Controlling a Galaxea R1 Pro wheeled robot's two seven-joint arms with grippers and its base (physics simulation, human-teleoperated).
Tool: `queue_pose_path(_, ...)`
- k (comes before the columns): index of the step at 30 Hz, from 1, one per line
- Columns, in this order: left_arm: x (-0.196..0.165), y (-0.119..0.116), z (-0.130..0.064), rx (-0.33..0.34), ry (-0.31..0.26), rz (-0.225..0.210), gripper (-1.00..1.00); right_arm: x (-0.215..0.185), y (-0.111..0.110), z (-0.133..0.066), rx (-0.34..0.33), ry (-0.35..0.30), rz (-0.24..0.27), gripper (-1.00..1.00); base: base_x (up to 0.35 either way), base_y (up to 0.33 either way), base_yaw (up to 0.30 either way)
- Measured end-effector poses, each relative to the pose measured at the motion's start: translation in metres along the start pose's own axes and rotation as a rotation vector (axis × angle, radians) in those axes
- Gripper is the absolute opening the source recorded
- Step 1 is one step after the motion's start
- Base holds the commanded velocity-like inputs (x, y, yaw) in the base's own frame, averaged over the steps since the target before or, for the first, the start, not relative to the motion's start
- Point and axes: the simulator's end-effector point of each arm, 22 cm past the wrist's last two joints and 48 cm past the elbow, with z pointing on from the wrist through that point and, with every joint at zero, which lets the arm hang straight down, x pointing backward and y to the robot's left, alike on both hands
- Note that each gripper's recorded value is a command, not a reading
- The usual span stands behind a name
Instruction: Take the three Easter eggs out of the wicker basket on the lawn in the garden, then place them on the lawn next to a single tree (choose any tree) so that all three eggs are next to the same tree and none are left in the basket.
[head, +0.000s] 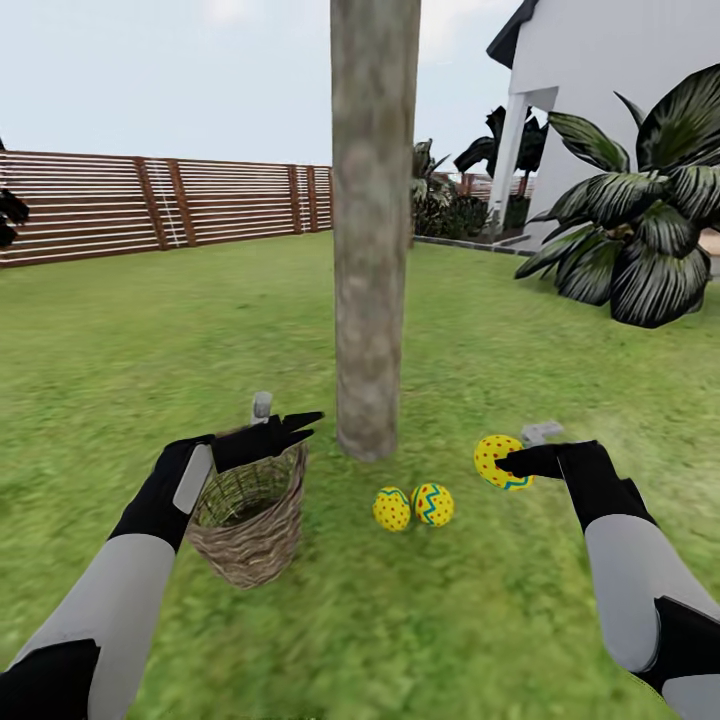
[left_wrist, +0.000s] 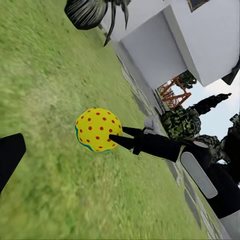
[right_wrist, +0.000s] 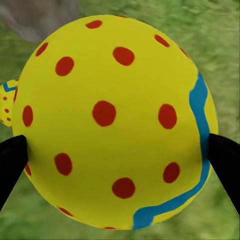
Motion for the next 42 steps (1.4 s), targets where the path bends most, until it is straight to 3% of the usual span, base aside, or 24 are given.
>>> queue_pose_path(22, 0.0, 0.0, 0.0, 0.0, 0.0, -0.001, 1.0, 0.004, 0.002, 0.001, -0.002, 0.001, -0.004, -1.0, 0.046, -0.333, 0.285)
queue_pose_path(28, 0.0, 0.0, 0.0, 0.0, 0.0, -0.001, 1.0, 0.006, -0.004, 0.006, 0.036, -0.011, -0.02, -1.0, 0.168, -0.314, 0.285)
queue_pose_path(32, 0.0, 0.0, 0.0, 0.0, 0.0, -0.001, 1.0, 0.007, -0.013, 0.013, 0.126, -0.036, -0.042, -1.0, 0.193, -0.295, 0.284)
queue_pose_path(35, 0.001, 0.0, 0.001, 0.001, 0.001, -0.002, 1.0, 0.016, -0.003, 0.025, 0.161, -0.045, -0.068, -1.0, 0.205, -0.287, 0.171)
queue_pose_path(37, 0.002, -0.002, 0.003, 0.005, 0.002, -0.003, 1.0, 0.026, -0.003, 0.034, 0.23, -0.062, -0.088, -1.0, 0.218, -0.275, 0.026)
queue_pose_path(39, 0.003, -0.002, 0.004, 0.007, 0.003, -0.004, 1.0, 0.043, -0.006, 0.038, 0.299, -0.047, -0.093, -1.0, 0.237, -0.256, 0.006)
queue_pose_path(42, 0.003, -0.003, 0.004, 0.009, 0.003, -0.006, 1.0, 0.061, -0.002, 0.043, 0.328, -0.031, -0.098, -1.0, 0.084, -0.085, 0.001)
